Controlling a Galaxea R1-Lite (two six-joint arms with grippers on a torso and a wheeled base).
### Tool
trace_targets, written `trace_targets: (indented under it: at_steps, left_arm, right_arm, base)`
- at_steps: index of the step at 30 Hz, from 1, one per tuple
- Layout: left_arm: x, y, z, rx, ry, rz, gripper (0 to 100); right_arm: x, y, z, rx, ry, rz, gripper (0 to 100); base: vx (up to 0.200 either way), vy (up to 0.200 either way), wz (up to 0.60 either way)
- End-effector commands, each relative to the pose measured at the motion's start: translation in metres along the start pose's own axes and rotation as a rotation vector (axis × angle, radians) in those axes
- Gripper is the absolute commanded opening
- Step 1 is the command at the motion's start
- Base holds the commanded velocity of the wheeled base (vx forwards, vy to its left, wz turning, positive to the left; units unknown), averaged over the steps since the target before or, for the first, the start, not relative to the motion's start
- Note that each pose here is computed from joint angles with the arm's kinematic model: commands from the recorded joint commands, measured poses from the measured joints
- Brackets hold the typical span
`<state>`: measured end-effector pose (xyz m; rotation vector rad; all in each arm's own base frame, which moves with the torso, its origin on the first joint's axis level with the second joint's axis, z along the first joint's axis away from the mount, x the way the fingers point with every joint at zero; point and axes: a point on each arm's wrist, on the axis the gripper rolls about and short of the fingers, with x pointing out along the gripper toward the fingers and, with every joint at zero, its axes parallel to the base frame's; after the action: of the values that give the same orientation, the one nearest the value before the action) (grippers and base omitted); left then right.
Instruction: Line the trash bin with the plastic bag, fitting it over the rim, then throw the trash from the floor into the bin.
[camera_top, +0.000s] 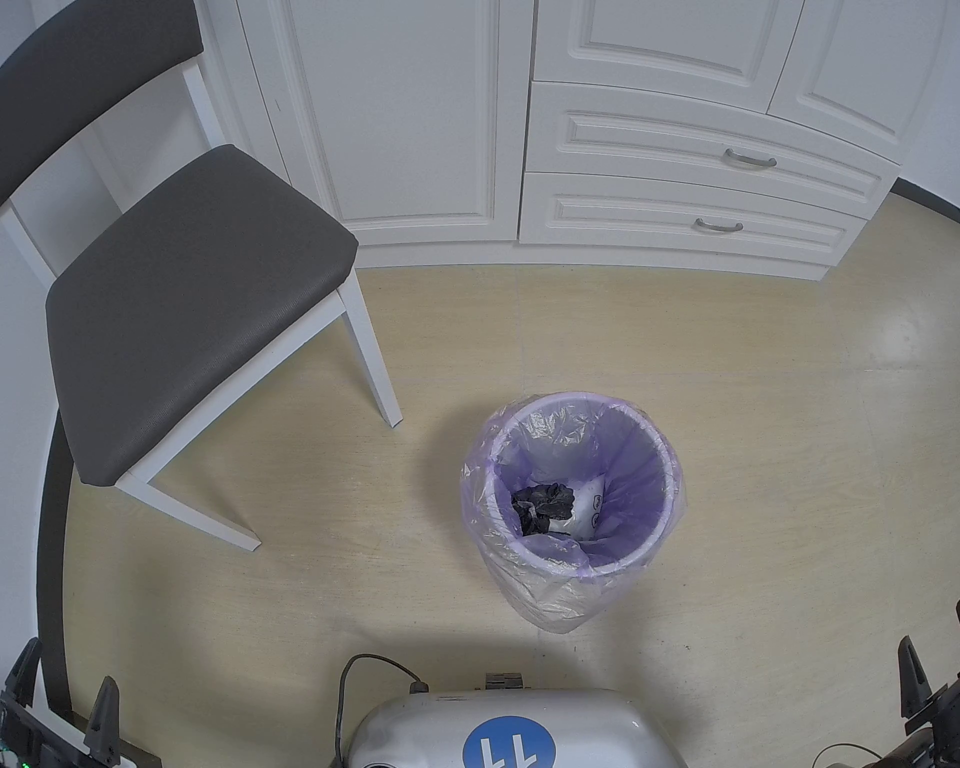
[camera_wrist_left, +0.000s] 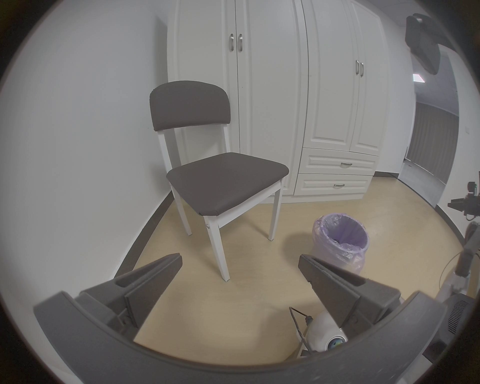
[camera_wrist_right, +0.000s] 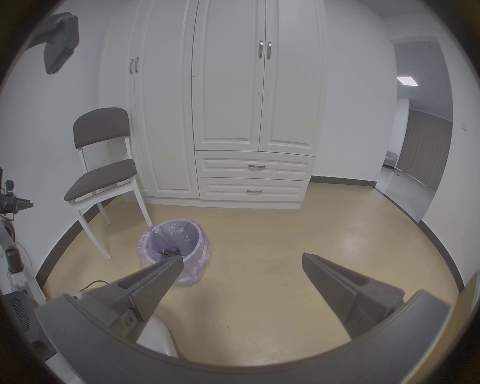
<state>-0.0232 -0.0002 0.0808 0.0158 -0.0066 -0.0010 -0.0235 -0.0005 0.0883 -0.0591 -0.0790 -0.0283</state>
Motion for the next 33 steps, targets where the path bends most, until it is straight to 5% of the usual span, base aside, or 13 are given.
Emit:
trace_targets:
  at_steps: [1,33]
  left_arm:
    - [0.0003,-0.0004,-0.005,0.007,0.003,-0.011,100]
    - [0.0003,-0.0002,-0.0051,-0.013,0.005,-0.005,100]
  right_arm:
    - [0.0,0.0006,-0.0051,-0.009,0.004,0.014,100]
    - [-0.0002,0.0008,-0.0114,0.074,0.066,0.009,100]
  base:
    - [0.0,0.0,0.0]
    - [0.0,0.0,0.0]
